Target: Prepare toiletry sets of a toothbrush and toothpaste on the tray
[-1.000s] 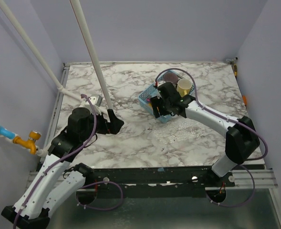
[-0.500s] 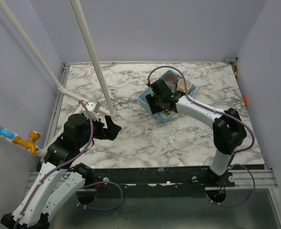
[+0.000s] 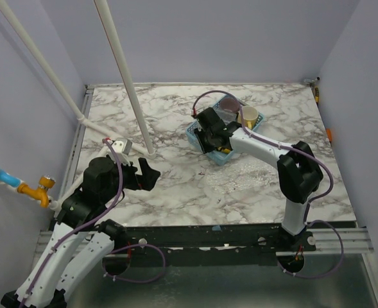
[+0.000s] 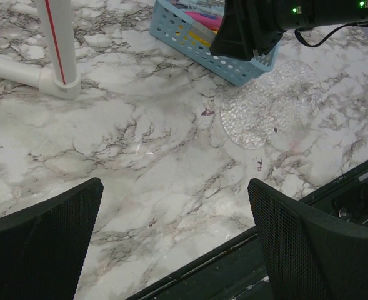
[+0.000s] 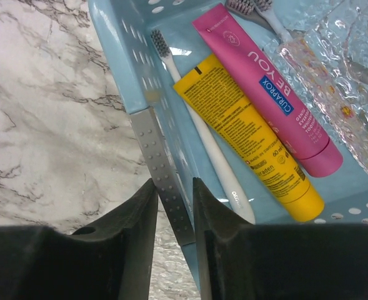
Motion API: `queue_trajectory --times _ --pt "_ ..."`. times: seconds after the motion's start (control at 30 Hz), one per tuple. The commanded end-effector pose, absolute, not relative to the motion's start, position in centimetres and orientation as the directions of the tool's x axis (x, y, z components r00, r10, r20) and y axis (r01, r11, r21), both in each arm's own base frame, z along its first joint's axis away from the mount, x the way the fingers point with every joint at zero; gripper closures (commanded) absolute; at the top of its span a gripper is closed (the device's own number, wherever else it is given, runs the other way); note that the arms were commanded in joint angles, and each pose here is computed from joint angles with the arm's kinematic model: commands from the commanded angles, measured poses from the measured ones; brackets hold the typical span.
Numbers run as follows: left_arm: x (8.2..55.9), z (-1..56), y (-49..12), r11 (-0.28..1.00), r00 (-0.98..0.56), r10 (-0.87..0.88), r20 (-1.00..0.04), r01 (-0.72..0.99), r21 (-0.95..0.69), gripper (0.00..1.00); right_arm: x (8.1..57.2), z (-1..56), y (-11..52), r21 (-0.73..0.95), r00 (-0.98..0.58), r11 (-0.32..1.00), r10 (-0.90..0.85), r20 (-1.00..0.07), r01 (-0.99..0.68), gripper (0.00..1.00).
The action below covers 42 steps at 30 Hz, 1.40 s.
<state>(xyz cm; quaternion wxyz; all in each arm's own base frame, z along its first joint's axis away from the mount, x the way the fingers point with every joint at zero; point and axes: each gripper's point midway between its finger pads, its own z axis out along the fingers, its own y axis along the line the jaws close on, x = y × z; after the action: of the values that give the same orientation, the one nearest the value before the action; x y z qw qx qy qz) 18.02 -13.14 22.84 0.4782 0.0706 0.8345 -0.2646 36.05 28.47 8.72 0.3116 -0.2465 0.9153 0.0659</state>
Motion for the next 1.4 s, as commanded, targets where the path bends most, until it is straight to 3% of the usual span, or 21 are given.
queue_trajectory --times 0.0,0.33,1.0,1.3,1.37 --pt "18.3 22.8 -12.1 0.877 -0.505 -0.136 -0.853 0.339 -0.340 0.01 35.9 8.2 29.1 -0.043 -0.688 0.862 -0.432 -0.583 -0.504 0.72" --pt "18.3 23.2 -11.5 0.885 -0.479 -0.152 -0.865 0.324 -0.335 0.01 37.0 8.2 30.7 -0.024 -0.700 0.884 -0.386 -0.600 -0.467 0.99" --pt "18.5 23.3 -10.9 0.896 -0.463 -0.164 -0.871 0.299 -0.328 0.01 41.2 8.8 36.0 0.157 -0.751 0.970 -0.039 -0.660 -0.188 0.99" --pt "18.5 23.3 -10.9 0.898 -0.465 -0.164 -0.870 0.295 -0.327 0.01 42.3 7.9 37.7 0.159 -0.741 0.980 0.015 -0.672 -0.124 0.99" --pt "18.6 23.2 -10.9 0.898 -0.467 -0.163 -0.869 0.294 -0.327 0.01 42.7 8.5 37.9 0.166 -0.733 0.979 0.027 -0.680 -0.118 0.94"
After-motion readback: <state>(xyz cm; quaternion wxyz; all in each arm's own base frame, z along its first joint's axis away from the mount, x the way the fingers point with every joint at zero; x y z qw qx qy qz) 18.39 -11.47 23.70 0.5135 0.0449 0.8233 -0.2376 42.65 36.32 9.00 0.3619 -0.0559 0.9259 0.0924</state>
